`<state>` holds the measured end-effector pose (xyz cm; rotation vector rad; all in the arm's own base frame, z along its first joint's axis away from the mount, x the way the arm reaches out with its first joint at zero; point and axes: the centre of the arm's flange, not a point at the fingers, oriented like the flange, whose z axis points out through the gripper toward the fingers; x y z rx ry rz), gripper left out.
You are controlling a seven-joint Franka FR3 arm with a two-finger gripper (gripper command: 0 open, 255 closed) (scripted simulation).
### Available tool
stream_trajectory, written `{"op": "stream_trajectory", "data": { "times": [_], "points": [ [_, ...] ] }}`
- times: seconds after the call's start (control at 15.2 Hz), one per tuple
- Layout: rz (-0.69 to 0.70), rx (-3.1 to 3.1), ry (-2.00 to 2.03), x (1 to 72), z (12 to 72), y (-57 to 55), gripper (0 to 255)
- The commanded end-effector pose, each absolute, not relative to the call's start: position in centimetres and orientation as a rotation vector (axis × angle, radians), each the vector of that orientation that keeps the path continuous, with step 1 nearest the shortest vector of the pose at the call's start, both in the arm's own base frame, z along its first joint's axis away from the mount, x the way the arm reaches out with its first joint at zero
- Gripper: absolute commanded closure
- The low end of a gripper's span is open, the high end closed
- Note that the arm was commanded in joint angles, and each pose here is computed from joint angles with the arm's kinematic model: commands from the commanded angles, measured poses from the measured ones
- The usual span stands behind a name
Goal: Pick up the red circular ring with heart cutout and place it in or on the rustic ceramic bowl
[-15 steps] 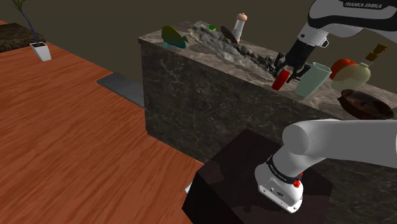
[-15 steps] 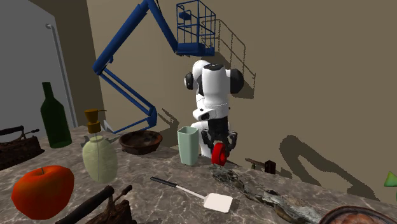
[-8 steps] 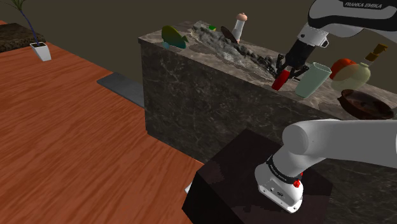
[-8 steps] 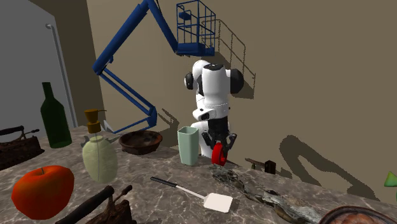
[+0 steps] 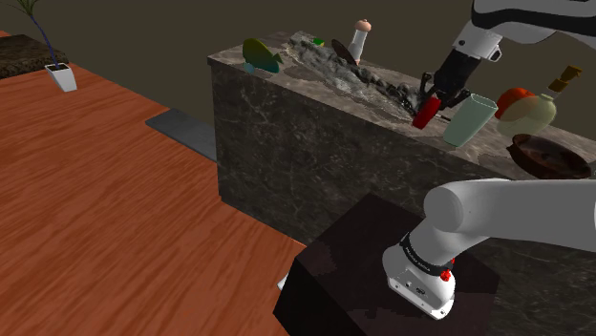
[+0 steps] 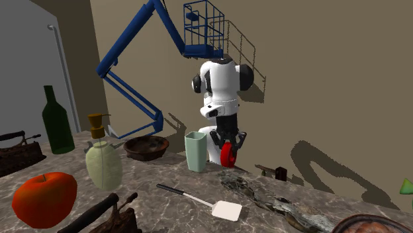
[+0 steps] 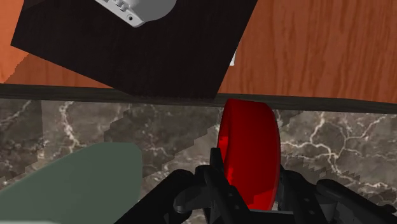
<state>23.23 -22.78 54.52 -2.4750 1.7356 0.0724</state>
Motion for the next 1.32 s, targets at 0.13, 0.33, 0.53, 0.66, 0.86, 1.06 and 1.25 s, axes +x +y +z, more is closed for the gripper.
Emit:
{"op": "stream_trajectory", "data": {
  "times": [0.13, 0.33, 0.53, 0.66, 0.86, 1.06, 1.25],
  "points": [
    [0.073, -2.475, 1.736, 23.3, 56.6, -22.8, 255],
    [0.073, -2.475, 1.736, 23.3, 58.2, -22.8, 255],
    [0.073, -2.475, 1.736, 23.3, 59.8, -22.8, 255],
    [0.073, -2.475, 1.736, 23.3, 60.8, -22.8, 255],
    [0.073, -2.475, 1.736, 23.3, 62.4, -22.8, 255],
    [0.073, -2.475, 1.736, 23.3, 64.0, -22.8, 255],
    [0.073, -2.475, 1.736, 23.3, 65.6, -22.8, 255]
  ]
}}
